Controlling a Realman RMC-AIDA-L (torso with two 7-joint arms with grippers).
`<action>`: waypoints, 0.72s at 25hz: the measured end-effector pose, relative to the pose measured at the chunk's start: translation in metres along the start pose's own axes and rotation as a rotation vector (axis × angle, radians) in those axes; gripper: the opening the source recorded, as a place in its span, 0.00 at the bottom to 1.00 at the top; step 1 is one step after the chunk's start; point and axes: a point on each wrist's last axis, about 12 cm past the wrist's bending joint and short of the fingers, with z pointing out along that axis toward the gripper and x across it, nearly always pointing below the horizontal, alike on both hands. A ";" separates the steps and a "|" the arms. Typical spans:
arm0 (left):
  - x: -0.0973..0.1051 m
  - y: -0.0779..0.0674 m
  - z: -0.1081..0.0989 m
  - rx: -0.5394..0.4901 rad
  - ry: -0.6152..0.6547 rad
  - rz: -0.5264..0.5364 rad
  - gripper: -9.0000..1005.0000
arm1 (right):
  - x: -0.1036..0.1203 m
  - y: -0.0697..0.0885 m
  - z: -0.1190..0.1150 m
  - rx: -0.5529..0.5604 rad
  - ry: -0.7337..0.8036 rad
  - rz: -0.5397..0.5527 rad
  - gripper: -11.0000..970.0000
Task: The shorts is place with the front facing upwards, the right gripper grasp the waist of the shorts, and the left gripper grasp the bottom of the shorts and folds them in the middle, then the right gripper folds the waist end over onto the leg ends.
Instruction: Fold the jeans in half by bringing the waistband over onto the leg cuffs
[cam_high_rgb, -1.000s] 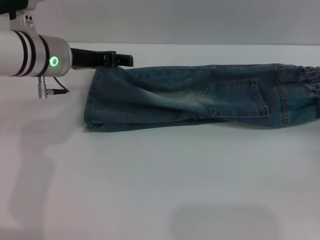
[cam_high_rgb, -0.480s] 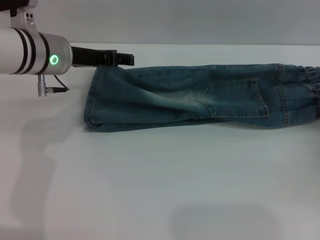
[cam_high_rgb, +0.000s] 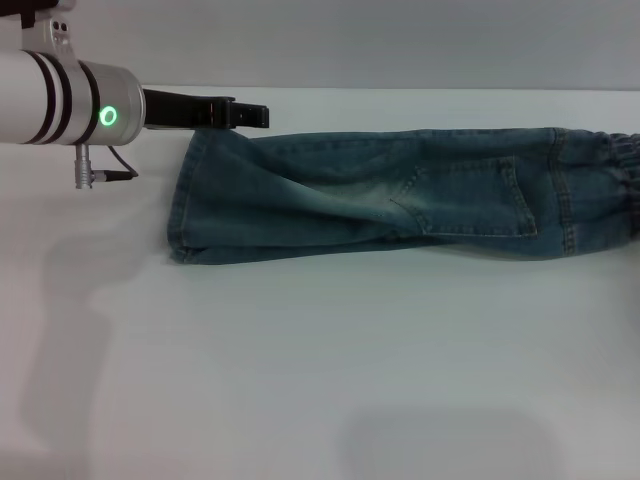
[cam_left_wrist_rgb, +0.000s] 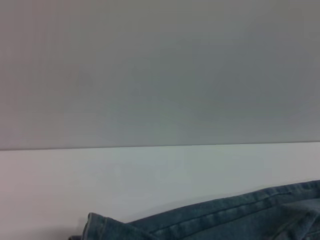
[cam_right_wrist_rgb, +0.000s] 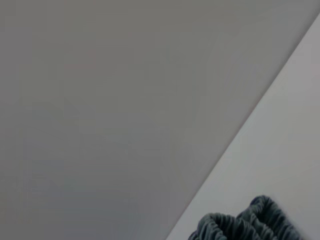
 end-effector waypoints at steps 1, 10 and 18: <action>0.000 0.000 0.000 0.000 0.000 0.002 0.84 | 0.000 0.000 0.002 0.006 0.005 -0.002 0.77; -0.001 0.000 0.000 0.001 -0.001 0.012 0.84 | 0.003 0.007 0.018 0.038 0.063 -0.027 0.77; -0.002 -0.001 0.000 0.002 -0.006 0.015 0.83 | 0.001 0.008 0.017 0.039 0.075 -0.027 0.69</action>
